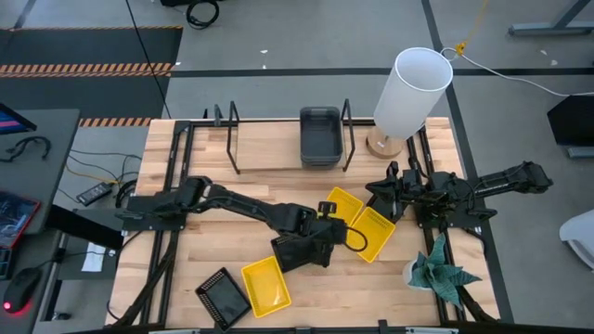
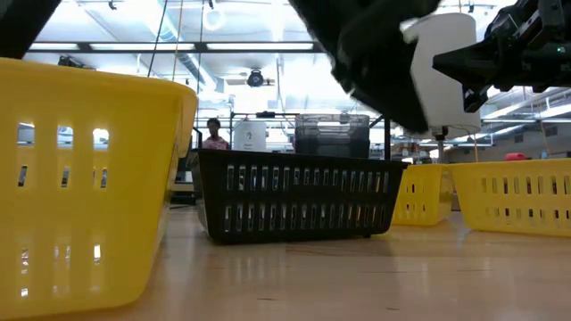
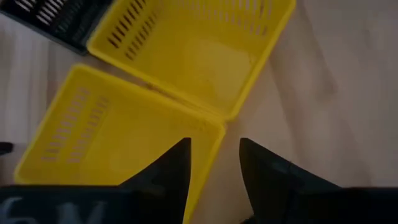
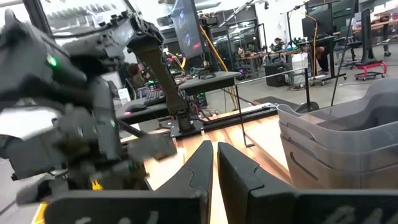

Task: Stack baskets on shelf by color
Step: Stack the top left yellow bin on top of the bottom yellow bin

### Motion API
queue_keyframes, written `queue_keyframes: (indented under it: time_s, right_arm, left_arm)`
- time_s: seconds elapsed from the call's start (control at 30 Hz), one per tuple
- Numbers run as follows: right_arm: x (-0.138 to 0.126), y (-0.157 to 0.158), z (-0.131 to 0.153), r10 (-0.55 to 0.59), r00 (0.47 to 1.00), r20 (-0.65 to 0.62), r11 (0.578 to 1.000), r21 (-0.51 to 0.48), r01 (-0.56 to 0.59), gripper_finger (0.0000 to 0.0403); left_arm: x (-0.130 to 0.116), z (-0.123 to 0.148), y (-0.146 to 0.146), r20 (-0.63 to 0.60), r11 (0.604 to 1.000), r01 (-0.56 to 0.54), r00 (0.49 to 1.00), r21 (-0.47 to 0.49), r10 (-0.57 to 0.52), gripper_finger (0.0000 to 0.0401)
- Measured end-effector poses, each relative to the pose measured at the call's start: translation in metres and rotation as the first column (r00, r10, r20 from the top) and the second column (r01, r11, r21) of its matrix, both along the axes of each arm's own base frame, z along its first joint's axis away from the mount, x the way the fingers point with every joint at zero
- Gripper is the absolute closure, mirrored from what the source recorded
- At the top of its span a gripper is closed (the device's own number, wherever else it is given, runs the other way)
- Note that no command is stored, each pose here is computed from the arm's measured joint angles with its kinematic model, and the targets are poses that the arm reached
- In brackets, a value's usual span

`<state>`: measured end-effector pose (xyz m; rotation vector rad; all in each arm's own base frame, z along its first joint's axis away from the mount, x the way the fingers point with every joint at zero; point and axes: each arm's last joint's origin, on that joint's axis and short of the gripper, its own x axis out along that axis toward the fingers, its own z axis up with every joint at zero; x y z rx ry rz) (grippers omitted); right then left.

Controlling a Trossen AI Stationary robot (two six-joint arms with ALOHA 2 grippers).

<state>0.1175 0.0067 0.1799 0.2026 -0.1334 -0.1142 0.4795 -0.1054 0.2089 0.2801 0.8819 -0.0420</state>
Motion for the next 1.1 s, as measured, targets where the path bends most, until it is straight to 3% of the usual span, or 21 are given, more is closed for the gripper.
queue_keyframes:
  time_s: [0.23, 0.63, 0.83, 1.1]
  right_arm:
    - [0.0, 0.0, 0.0, 0.0, 1.0, 0.0, 1.0, 0.0, 0.0, 0.0375]
    - [0.0, 0.0, 0.0, 0.0, 1.0, 0.001, 1.0, 0.0, 0.0, 0.0375]
    - [0.0, 0.0, 0.0, 0.0, 1.0, 0.002, 1.0, 0.0, 0.0, 0.0375]
    - [0.0, 0.0, 0.0, 0.0, 1.0, 0.001, 1.0, 0.0, 0.0, 0.0375]
  left_arm:
    - [0.004, -0.017, 0.01, -0.052, 0.999, 0.021, 0.998, 0.04, -0.019, 0.0259]
    - [0.011, -0.048, 0.023, -0.134, 1.0, 0.018, 0.991, 0.0, -0.017, 0.027]
    - [0.01, -0.046, 0.022, -0.136, 1.0, 0.016, 0.991, -0.001, -0.016, 0.029]
    - [0.011, -0.021, 0.021, -0.1, 1.0, 0.022, 0.995, -0.018, -0.023, 0.0279]
